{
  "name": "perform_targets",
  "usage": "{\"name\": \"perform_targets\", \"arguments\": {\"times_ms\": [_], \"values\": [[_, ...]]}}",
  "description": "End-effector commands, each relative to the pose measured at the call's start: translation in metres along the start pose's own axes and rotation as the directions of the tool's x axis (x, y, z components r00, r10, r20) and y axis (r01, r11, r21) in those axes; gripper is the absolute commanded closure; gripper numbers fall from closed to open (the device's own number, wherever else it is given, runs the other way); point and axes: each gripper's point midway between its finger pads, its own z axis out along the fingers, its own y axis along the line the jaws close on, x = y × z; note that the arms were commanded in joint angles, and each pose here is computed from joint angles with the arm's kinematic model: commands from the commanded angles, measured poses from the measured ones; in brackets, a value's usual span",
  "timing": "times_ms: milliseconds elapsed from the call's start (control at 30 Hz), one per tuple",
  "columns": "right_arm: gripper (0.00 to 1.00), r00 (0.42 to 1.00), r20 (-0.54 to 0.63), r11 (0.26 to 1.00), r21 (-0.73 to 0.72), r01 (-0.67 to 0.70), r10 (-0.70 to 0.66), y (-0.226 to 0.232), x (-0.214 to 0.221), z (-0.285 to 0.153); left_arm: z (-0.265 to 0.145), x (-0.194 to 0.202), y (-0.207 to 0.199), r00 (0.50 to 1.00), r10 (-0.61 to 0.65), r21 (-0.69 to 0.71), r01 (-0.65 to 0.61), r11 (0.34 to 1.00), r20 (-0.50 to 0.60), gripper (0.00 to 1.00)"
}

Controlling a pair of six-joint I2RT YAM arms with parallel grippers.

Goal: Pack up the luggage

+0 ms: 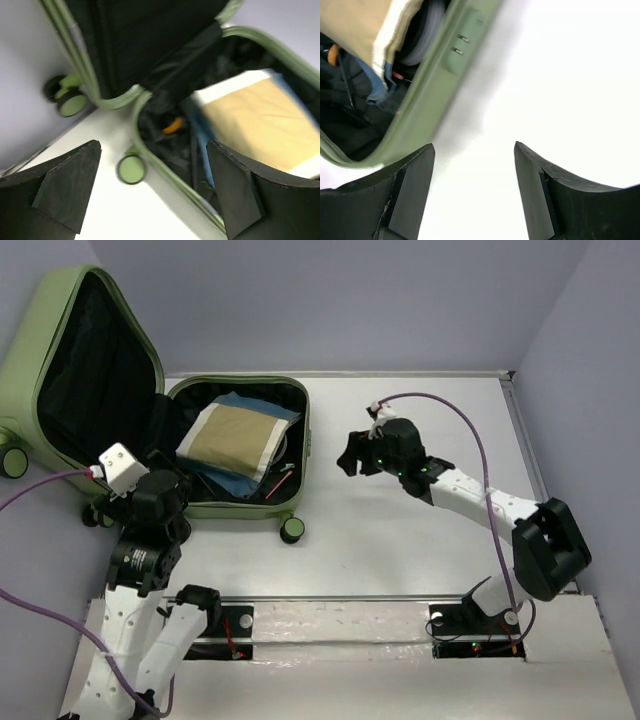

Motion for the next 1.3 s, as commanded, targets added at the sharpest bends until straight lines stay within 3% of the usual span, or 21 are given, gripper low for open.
{"name": "perform_targets", "arguments": {"times_ms": [0,167,367,500,633,733,767,867,933,1033,1067,1100,1200,1267], "values": [[0.31,0.989,0.145,0.983,-0.185,0.020,0.007,0.021,-0.024,-0.026,0.014,-0.022,0.044,0.997,0.039,-0.265,-0.020,0.964,0.067,0.01],[0.32,0.990,0.143,0.969,-0.247,0.022,0.014,0.028,-0.020,-0.034,0.036,-0.054,0.062,0.994,0.053,-0.409,-0.011,0.912,0.091,0.01],[0.35,0.992,0.129,0.955,-0.294,0.026,0.013,0.032,-0.008,-0.028,0.060,-0.092,0.057,0.995,0.051,-0.494,-0.002,0.869,0.086,0.03],[0.36,0.995,0.095,0.949,-0.314,0.010,0.021,0.033,0.001,-0.019,0.080,-0.091,0.069,0.994,0.092,-0.581,-0.045,0.813,0.051,0.06],[0.37,0.995,0.096,0.955,-0.295,0.017,0.011,0.028,0.002,-0.017,0.089,-0.087,0.074,0.994,0.107,-0.612,-0.068,0.788,0.027,0.24],[0.38,0.996,0.084,0.958,-0.286,0.014,0.011,0.025,0.006,-0.012,0.090,-0.083,0.081,0.991,0.132,-0.658,-0.090,0.748,0.015,0.56],[0.38,0.996,0.085,0.961,-0.278,0.014,0.010,0.024,0.006,-0.011,0.092,-0.080,0.081,0.990,0.142,-0.661,-0.104,0.743,0.004,0.61],[0.38,0.995,0.097,0.970,-0.243,0.012,0.012,0.018,0.003,-0.011,0.098,-0.084,0.074,0.991,0.135,-0.635,-0.101,0.766,0.004,0.93],[0.35,0.995,0.101,0.979,-0.204,-0.004,0.025,0.012,0.002,-0.010,0.100,-0.085,0.064,0.991,0.134,-0.602,-0.104,0.792,0.006,0.94],[0.23,0.997,0.069,0.988,-0.150,-0.036,0.047,0.002,0.007,0.000,0.091,-0.085,0.027,0.979,0.201,-0.495,-0.162,0.854,0.025,0.94],[0.21,0.997,0.040,0.987,-0.147,-0.064,0.070,0.000,0.015,0.006,0.080,-0.082,0.025,0.963,0.269,-0.498,-0.225,0.838,0.018,0.94],[0.19,0.996,0.031,0.987,-0.142,-0.078,0.084,-0.001,0.017,0.010,0.072,-0.074,-0.006,0.949,0.315,-0.416,-0.274,0.867,0.031,0.94],[0.16,0.982,0.033,0.981,-0.067,-0.182,0.184,-0.013,0.016,0.021,0.057,-0.067,-0.021,0.925,0.378,-0.391,-0.332,0.858,0.044,0.94],[0.16,0.969,0.020,0.962,-0.126,-0.243,0.247,0.002,0.008,0.024,0.045,-0.057,-0.041,0.916,0.396,-0.316,-0.358,0.878,0.062,0.94]]}}
